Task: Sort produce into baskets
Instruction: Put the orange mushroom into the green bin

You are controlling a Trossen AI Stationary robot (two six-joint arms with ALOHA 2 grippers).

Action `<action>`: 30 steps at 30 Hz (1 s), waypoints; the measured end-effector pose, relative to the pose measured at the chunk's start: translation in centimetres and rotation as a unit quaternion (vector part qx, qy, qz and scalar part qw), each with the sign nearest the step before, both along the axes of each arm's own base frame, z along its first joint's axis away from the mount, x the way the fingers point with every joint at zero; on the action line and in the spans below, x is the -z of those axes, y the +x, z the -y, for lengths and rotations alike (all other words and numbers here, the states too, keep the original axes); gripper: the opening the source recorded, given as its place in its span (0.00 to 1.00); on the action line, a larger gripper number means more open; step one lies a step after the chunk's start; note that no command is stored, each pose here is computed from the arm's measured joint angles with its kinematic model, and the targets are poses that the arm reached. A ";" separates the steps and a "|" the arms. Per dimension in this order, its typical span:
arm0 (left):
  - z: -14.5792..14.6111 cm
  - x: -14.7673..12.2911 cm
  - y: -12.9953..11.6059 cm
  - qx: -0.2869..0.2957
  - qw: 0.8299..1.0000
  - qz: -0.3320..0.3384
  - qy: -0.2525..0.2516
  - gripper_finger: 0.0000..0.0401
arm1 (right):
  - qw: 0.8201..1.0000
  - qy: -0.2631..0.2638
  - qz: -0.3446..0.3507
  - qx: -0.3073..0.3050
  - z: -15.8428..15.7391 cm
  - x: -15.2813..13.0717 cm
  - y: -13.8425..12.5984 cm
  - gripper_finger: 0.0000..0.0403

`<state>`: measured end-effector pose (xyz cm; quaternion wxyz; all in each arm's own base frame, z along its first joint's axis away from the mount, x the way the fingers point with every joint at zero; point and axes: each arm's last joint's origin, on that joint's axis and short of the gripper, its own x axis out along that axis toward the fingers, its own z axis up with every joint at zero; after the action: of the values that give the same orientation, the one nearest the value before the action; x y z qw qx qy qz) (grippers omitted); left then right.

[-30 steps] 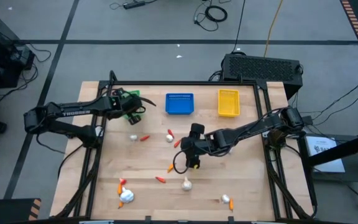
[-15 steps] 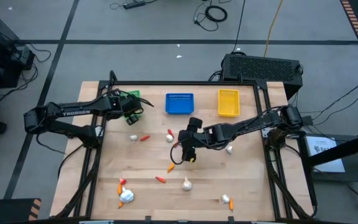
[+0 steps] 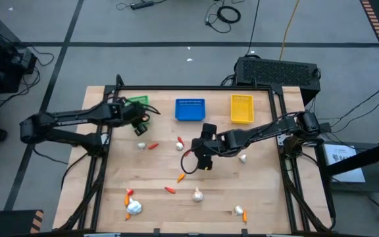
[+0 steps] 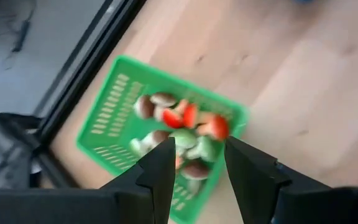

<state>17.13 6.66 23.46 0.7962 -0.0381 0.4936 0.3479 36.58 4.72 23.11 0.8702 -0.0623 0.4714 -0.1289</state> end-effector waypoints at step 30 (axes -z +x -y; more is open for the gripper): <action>11.4 0.8 2.7 0.381 0.888 0.255 0.021 0.36 | 0.996 -0.067 0.056 -0.024 -1.3 -3.9 -1.8 0.62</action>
<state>19.83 -4.71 22.63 0.9667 0.0819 0.2426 0.0063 34.80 6.04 27.05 0.8920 -0.1241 0.4108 -0.1423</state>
